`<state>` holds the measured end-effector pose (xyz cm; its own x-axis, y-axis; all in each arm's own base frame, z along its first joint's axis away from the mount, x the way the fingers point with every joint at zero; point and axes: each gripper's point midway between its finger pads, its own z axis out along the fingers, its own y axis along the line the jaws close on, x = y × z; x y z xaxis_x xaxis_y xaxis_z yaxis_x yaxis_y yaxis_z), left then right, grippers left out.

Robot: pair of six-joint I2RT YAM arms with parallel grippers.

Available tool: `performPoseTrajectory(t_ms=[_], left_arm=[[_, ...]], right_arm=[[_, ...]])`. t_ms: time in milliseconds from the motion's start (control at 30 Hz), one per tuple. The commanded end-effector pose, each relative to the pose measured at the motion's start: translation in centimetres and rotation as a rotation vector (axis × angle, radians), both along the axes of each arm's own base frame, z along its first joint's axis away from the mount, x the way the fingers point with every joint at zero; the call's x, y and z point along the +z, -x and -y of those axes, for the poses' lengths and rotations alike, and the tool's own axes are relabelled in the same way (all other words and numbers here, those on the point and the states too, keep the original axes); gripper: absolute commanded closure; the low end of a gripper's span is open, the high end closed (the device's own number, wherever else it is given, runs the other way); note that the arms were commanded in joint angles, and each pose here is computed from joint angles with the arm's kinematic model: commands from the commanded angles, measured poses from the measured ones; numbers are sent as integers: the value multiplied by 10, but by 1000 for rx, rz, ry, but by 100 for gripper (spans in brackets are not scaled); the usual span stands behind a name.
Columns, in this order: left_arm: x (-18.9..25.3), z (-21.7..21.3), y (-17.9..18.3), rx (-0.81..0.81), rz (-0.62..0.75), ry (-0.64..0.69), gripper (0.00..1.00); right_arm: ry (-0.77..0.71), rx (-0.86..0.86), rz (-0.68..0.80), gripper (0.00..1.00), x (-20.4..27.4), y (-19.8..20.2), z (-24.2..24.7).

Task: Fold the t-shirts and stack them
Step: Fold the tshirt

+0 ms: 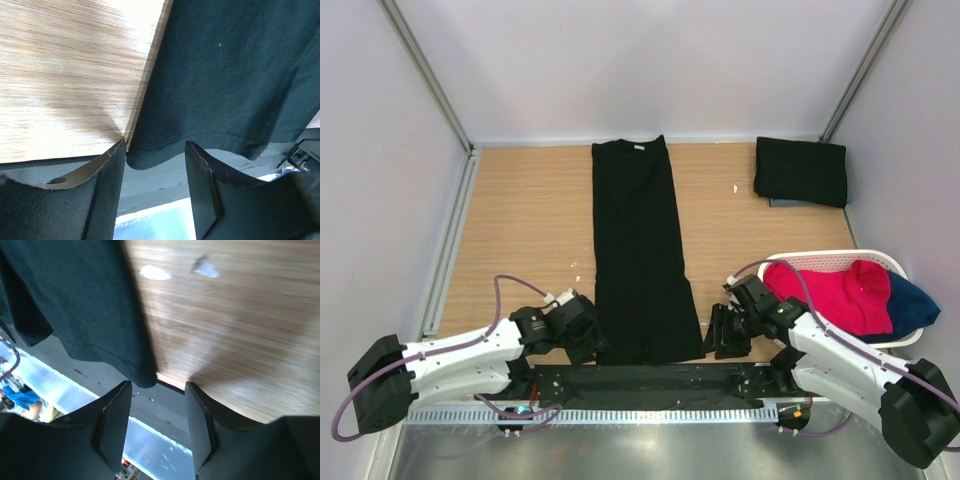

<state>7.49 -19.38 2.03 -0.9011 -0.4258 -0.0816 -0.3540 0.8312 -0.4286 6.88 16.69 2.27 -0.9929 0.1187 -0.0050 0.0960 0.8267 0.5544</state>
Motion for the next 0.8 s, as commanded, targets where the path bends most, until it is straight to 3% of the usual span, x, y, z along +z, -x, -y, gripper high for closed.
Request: performPoseTrajectory(t_ms=[0,67,200,467,567,667,767], left_arm=[[-20,-19,11,-9,-42,-94,48],[-21,-18,12,-20,-47,-97,48],[-25,-23,17,-34,-66,-116,59],[-31,-40,27,-57,-95,-178,61],[-34,-43,28,-60,-95,-189,74],[-36,-45,28,-60,-97,-192,100],[-32,-38,24,-69,-71,-163,100]], right_arm=[[-4,-10,6,47,-1,-2,-7],[9,7,12,47,-4,0,-11],[26,8,15,51,-6,0,-15],[39,-14,20,57,-8,-2,-14],[34,-21,20,64,-9,-2,-16],[42,-23,22,79,-11,-3,-15],[38,-27,41,87,-9,-7,-17]])
